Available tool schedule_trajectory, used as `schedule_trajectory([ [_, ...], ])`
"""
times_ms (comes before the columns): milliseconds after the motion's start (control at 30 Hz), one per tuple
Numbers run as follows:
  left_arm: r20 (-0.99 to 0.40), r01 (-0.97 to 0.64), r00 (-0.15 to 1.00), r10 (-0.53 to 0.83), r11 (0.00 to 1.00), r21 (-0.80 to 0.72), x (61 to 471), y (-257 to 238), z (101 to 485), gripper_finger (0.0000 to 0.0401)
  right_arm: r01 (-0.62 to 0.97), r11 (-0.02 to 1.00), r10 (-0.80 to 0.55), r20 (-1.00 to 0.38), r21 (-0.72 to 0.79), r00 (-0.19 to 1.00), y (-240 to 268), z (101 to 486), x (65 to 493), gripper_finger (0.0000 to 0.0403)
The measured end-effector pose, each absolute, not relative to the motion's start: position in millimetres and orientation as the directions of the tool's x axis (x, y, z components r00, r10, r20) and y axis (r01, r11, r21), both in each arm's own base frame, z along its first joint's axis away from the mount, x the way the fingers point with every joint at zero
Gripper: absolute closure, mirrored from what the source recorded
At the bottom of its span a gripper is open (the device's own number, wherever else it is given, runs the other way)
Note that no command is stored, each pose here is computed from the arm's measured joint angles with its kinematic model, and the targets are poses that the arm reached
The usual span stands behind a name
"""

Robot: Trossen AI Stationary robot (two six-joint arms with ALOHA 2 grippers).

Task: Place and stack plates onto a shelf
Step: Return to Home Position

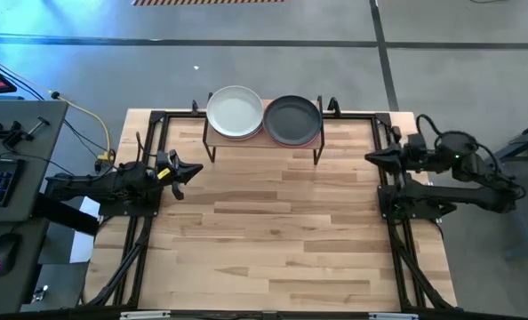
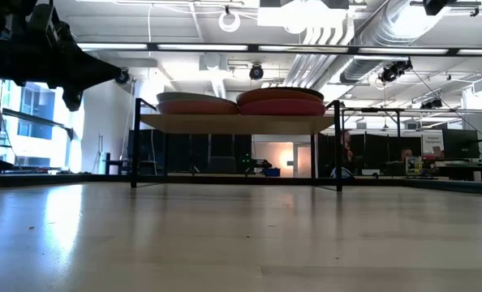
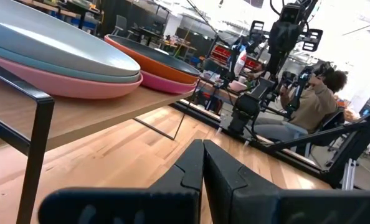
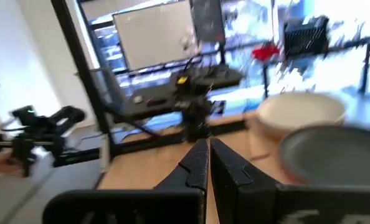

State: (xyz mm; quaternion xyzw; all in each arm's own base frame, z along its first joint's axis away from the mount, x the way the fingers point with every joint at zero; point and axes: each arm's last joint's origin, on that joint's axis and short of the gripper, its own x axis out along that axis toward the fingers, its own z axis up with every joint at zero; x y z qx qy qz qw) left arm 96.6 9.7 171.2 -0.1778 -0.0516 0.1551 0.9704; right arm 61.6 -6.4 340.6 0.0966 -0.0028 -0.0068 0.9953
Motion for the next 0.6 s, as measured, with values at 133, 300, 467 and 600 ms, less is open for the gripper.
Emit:
schedule_trajectory([
  [133, 0.045, -0.283, 0.947, 0.319, 0.889, -0.361, 97, 10, 171, 0.0401, 0.021, 0.998, -0.025, 0.06, 0.066, 0.998, -6, 346, 60, 0.0403],
  [300, 0.045, -0.282, 0.947, 0.319, 0.889, -0.361, 97, 10, 171, 0.0401, -0.054, 0.998, 0.052, 0.15, 0.01, 0.987, -7, 328, 77, 0.0403],
  [467, 0.045, -0.282, 0.947, 0.319, 0.889, -0.361, 97, 10, 171, 0.0401, -0.075, 0.994, 0.06, 0.171, 0.084, 0.983, -10, 273, 93, 0.0403],
  [600, 0.045, -0.282, 0.947, 0.319, 0.889, -0.362, 97, 10, 171, 0.0401, -0.076, 0.993, 0.059, 0.183, 0.087, 0.981, -9, 252, 86, 0.0403],
])
